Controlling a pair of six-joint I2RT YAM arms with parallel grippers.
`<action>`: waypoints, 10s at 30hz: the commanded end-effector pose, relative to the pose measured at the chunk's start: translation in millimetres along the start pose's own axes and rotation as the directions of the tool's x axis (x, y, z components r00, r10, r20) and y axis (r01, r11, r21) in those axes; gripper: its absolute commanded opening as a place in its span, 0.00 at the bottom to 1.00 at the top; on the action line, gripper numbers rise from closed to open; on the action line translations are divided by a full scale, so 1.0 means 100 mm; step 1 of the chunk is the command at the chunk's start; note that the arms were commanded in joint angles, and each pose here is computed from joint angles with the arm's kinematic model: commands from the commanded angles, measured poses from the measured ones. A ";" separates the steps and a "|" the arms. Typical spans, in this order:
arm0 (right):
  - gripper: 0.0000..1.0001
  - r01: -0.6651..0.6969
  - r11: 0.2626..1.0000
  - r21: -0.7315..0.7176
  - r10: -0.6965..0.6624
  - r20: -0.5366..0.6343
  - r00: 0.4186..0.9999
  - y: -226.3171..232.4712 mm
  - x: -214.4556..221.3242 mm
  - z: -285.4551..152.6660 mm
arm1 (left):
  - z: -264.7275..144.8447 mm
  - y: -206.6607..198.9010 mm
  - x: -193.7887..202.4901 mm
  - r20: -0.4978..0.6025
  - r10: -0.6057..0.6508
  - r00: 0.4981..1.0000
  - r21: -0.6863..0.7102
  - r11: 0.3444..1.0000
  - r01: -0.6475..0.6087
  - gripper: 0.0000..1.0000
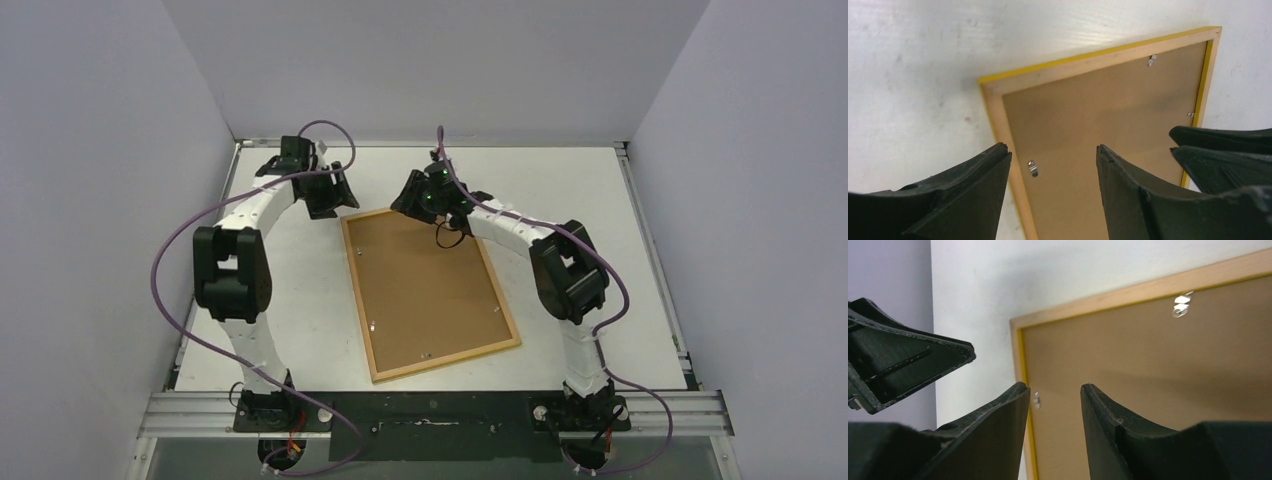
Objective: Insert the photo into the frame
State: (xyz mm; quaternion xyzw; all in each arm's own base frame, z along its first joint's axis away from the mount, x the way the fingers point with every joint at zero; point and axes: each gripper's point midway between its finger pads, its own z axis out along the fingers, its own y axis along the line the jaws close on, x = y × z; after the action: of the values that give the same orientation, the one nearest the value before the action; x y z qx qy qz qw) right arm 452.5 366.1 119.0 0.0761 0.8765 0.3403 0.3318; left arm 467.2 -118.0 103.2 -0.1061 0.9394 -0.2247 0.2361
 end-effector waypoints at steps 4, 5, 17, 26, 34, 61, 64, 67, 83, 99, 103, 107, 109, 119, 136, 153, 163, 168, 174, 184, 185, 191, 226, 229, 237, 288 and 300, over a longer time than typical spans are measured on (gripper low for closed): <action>0.43 -0.034 0.984 -0.177 0.019 -0.087 0.996 0.55 0.37 0.09 | -0.22 0.33 0.33 0.072 -0.144 0.987 -0.023 0.989 0.146 0.61; 0.43 -0.050 0.980 -0.192 0.031 -0.101 0.994 0.59 0.42 0.12 | -0.22 0.35 0.40 0.054 -0.151 0.987 -0.024 0.988 0.153 0.59; 0.40 -0.122 0.969 -0.213 0.075 -0.215 0.974 0.76 1.01 0.41 | -0.01 0.33 0.87 -0.121 -0.203 0.972 0.061 0.975 0.212 0.24; 0.36 -0.087 0.982 -0.168 0.048 -0.221 0.974 0.75 1.11 0.53 | 0.12 0.45 0.99 -0.168 -0.220 0.961 0.021 0.974 0.227 0.11; 0.35 -0.060 0.992 -0.111 0.033 -0.230 0.973 0.59 1.19 0.57 | 0.19 0.44 1.11 -0.215 -0.232 0.949 0.042 0.968 0.246 0.10; 0.35 -0.141 0.979 -0.148 0.096 -0.277 0.956 0.62 1.35 0.64 | 0.05 0.55 1.17 -0.229 -0.214 0.950 -0.039 0.977 0.211 0.23; 0.35 -0.139 0.980 -0.140 0.096 -0.278 0.956 0.60 1.35 0.65 | 0.07 0.55 1.18 -0.231 -0.217 0.948 -0.030 0.976 0.217 0.23; 0.35 -0.126 0.982 -0.140 0.085 -0.265 0.960 0.60 1.31 0.62 | 0.07 0.57 1.20 -0.234 -0.215 0.948 -0.037 0.977 0.212 0.21; 0.30 -0.186 0.981 -0.062 0.157 -0.325 0.933 0.46 1.46 0.53 | 0.11 0.59 1.21 -0.240 -0.218 0.946 -0.043 0.976 0.214 0.11; 0.26 -0.221 0.970 -0.103 0.180 -0.311 0.933 0.51 1.47 0.67 | 0.12 0.57 1.21 -0.245 -0.215 0.945 -0.031 0.976 0.214 0.08; 0.26 -0.245 0.964 -0.099 0.207 -0.293 0.933 0.50 1.46 0.70 | 0.13 0.56 1.21 -0.250 -0.221 0.943 -0.027 0.975 0.221 0.08; 0.26 -0.278 0.959 -0.062 0.254 -0.257 0.932 0.45 1.46 0.71 | 0.14 0.56 1.21 -0.250 -0.224 0.942 -0.023 0.974 0.225 0.08; 0.26 -0.289 0.956 -0.038 0.272 -0.238 0.932 0.43 1.47 0.70 | 0.14 0.56 1.21 -0.251 -0.225 0.941 -0.024 0.974 0.227 0.07; 0.26 -0.342 0.940 0.000 0.333 -0.223 0.916 0.38 1.57 0.72 | 0.14 0.56 1.21 -0.251 -0.225 0.942 -0.028 0.974 0.226 0.07; 0.37 -0.354 0.891 -0.284 0.340 -0.101 0.935 0.90 0.75 0.16 | -0.07 0.42 0.98 -0.190 -0.229 0.955 -0.005 0.973 0.233 0.14; 0.57 -0.047 0.995 0.087 0.052 -0.060 0.997 0.19 0.98 -1.02 | -0.62 0.31 1.70 -0.174 -0.203 0.964 -0.004 0.979 0.206 0.50; 0.48 -0.023 1.000 0.007 0.023 -0.182 0.983 0.37 1.73 -1.15 | -0.61 0.24 2.23 -0.219 -0.207 0.954 0.029 0.975 0.218 0.40; 0.38 -0.069 0.997 -0.021 0.063 -0.202 0.977 0.38 2.03 -1.11 | -0.54 0.22 2.28 -0.244 -0.188 0.951 0.055 0.977 0.207 0.26; 0.33 -0.100 0.995 -0.012 0.094 -0.240 0.966 0.32 2.31 -1.02 | -0.50 0.29 2.43 -0.286 -0.182 0.941 0.025 0.980 0.197 0.20; 0.33 -0.146 0.989 -0.027 0.133 -0.288 0.948 0.36 2.59 -0.89 | -0.45 0.39 2.58 -0.328 -0.191 0.925 -0.009 0.980 0.199 0.19; 0.33 -0.151 0.988 -0.026 0.137 -0.293 0.946 0.36 2.62 -0.88 | -0.45 0.39 2.60 -0.333 -0.194 0.923 -0.010 0.979 0.203 0.18; 0.33 -0.176 0.984 -0.031 0.158 -0.304 0.940 0.38 2.72 -0.84 | -0.43 0.41 2.64 -0.346 -0.197 0.917 -0.024 0.979 0.202 0.16; 0.36 -0.157 0.987 -0.028 0.147 -0.233 0.961 0.27 2.63 -0.95 | -0.44 0.45 2.63 -0.343 -0.193 0.919 -0.046 0.981 0.188 0.15; 0.35 -0.165 0.986 -0.034 0.151 -0.254 0.955 0.29 2.68 -0.90 | -0.44 0.45 2.64 -0.344 -0.193 0.919 -0.047 0.981 0.189 0.14; 0.35 -0.190 0.981 -0.030 0.174 -0.284 0.943 0.28 2.80 -0.82 | -0.45 0.43 2.64 -0.346 -0.193 0.918 -0.035 0.981 0.193 0.15; 0.54 -0.197 0.912 -0.359 0.155 -0.143 0.977 0.83 2.74 -0.70 | -0.44 0.32 2.61 -0.376 -0.357 0.855 0.005 0.922 0.387 0.09; 0.66 0.137 0.973 -0.187 -0.135 0.022 0.991 0.82 1.97 -1.51 | -0.67 0.30 1.97 -0.247 -0.233 0.941 0.047 0.967 0.251 0.27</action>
State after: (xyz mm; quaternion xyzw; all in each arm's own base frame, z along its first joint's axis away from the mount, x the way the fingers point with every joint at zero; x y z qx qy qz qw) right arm 187.5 447.9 102.4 0.0190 0.8411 0.4510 0.2980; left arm 240.8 -128.9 34.4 -0.2209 0.9289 -0.2922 0.0546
